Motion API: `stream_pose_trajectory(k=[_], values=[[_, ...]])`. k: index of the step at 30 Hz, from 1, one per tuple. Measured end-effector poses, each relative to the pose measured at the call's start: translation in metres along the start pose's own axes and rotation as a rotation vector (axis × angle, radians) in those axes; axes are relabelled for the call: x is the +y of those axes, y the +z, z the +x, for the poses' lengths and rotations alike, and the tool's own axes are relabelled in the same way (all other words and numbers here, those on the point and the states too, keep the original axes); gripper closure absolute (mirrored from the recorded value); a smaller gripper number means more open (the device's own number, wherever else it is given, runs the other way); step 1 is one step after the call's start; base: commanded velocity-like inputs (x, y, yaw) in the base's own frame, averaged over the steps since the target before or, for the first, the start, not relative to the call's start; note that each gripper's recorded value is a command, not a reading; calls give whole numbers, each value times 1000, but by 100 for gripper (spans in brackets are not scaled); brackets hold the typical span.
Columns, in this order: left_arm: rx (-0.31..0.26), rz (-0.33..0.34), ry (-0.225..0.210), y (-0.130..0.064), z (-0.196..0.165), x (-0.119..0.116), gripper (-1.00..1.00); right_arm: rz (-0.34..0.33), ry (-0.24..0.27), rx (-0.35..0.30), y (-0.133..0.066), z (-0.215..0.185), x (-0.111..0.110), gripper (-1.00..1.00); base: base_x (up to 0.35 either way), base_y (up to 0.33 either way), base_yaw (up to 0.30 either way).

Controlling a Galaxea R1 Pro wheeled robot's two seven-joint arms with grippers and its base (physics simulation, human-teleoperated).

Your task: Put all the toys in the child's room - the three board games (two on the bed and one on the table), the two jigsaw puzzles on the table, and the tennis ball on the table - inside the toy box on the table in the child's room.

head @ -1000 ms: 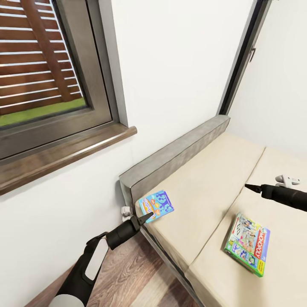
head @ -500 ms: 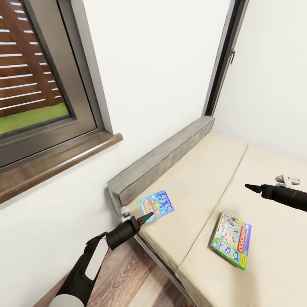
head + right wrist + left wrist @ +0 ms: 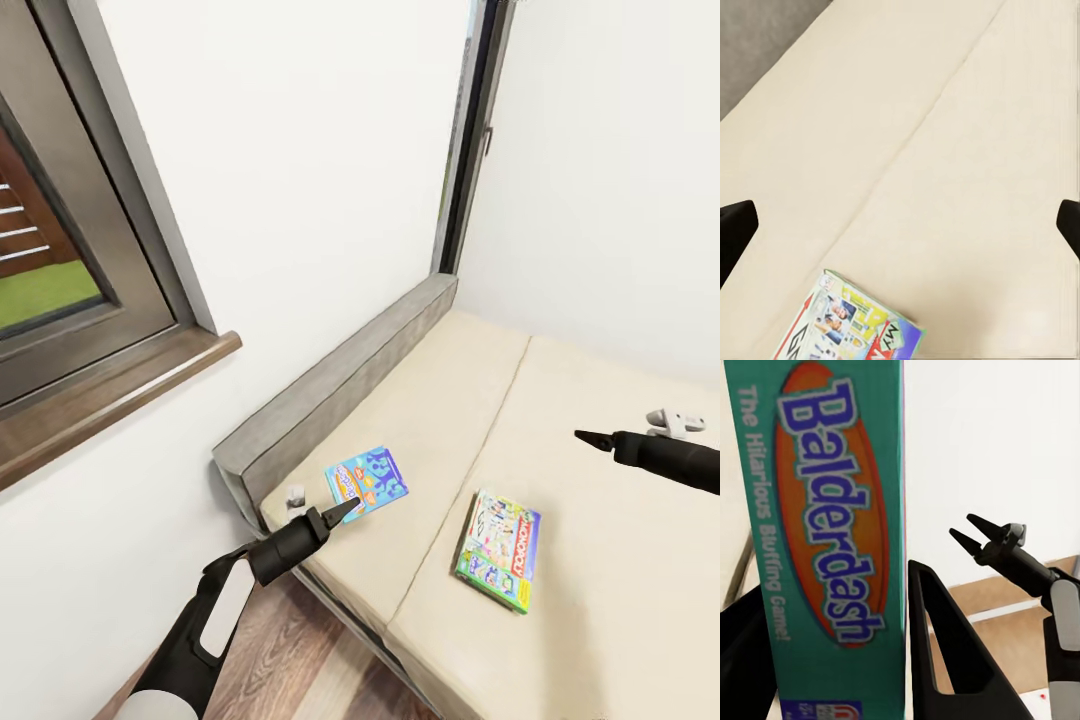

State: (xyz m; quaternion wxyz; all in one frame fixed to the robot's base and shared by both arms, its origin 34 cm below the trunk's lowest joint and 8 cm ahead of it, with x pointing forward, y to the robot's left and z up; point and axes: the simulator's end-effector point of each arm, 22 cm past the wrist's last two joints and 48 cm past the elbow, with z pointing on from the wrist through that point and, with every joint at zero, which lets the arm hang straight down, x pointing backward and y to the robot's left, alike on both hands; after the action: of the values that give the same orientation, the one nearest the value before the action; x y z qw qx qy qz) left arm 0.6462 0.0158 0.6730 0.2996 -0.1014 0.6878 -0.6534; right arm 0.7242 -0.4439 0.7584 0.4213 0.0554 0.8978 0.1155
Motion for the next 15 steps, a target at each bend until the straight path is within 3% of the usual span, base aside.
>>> stream_pose_trajectory(k=[15], values=[[0,0,-1,3,-11,-27,100,0,-4,-6,-16,-27,8,-100,0,0,-95]])
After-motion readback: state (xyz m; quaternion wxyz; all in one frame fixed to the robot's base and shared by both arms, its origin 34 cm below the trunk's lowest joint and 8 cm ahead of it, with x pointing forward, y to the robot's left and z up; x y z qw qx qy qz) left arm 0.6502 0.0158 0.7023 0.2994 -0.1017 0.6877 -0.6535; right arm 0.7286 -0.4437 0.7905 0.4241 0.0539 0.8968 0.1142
